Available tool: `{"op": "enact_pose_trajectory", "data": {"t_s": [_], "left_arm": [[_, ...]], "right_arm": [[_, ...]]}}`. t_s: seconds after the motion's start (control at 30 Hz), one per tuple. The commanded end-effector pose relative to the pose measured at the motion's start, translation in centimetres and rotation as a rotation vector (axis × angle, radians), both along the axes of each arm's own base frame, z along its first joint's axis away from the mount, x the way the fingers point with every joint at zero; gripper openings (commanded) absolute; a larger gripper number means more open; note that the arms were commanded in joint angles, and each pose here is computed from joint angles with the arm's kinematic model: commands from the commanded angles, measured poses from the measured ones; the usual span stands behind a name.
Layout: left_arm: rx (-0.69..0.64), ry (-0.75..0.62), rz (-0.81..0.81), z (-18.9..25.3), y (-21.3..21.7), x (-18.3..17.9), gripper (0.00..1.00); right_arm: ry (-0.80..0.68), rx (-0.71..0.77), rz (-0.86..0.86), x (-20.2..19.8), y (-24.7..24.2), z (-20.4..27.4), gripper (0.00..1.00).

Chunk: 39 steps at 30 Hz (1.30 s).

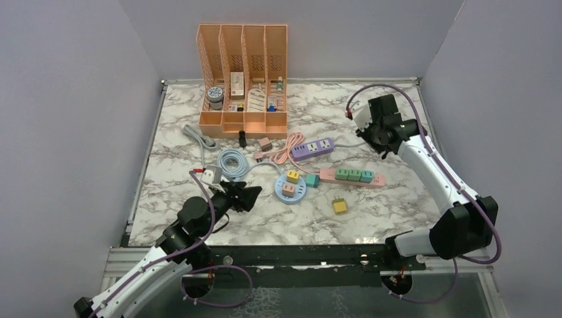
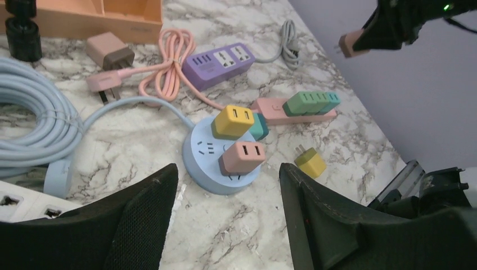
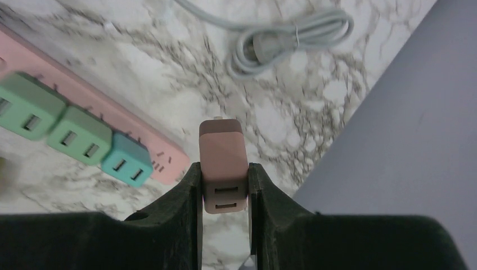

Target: Insert the plug

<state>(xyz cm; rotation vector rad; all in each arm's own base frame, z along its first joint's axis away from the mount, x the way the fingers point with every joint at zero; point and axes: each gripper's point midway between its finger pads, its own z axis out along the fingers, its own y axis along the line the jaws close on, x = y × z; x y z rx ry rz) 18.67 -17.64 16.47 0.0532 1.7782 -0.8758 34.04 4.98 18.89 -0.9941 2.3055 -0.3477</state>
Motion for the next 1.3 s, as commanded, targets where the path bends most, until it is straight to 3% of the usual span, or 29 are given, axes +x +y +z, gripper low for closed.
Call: {"op": "enact_pose_trajectory", "data": {"t_s": [0.0,0.13,0.27,0.43,0.57,0.93,1.27], "left_arm": [[-0.028,-0.187,-0.04,3.2,0.2,-0.6,0.67],[0.007,-0.202,-0.05,3.6,0.7,-1.1,0.67],[0.018,-0.197,-0.066,3.4,0.4,-1.2,0.67],[0.035,-0.198,-0.07,3.3,0.4,-1.2,0.67],[0.045,-0.197,-0.079,3.1,0.3,-1.2,0.67],[0.109,-0.173,-0.114,1.8,-0.3,-1.2,0.67],[0.132,-0.154,-0.121,1.0,-0.5,-1.0,0.67]], "right_arm": [[0.015,-0.205,-0.021,-2.0,-5.0,-0.2,0.01],[0.103,-0.228,0.043,-4.0,-6.0,-3.0,0.01],[0.214,-0.167,0.268,-6.6,-4.0,-5.7,0.01],[0.296,-0.294,0.357,-8.3,-6.3,-7.6,0.01],[0.355,-0.309,0.42,-9.5,-6.8,-9.1,0.01],[0.276,-0.269,0.532,-7.3,-4.9,-8.7,0.01],[0.344,-0.248,0.565,-7.1,-4.2,-9.3,0.01]]}}
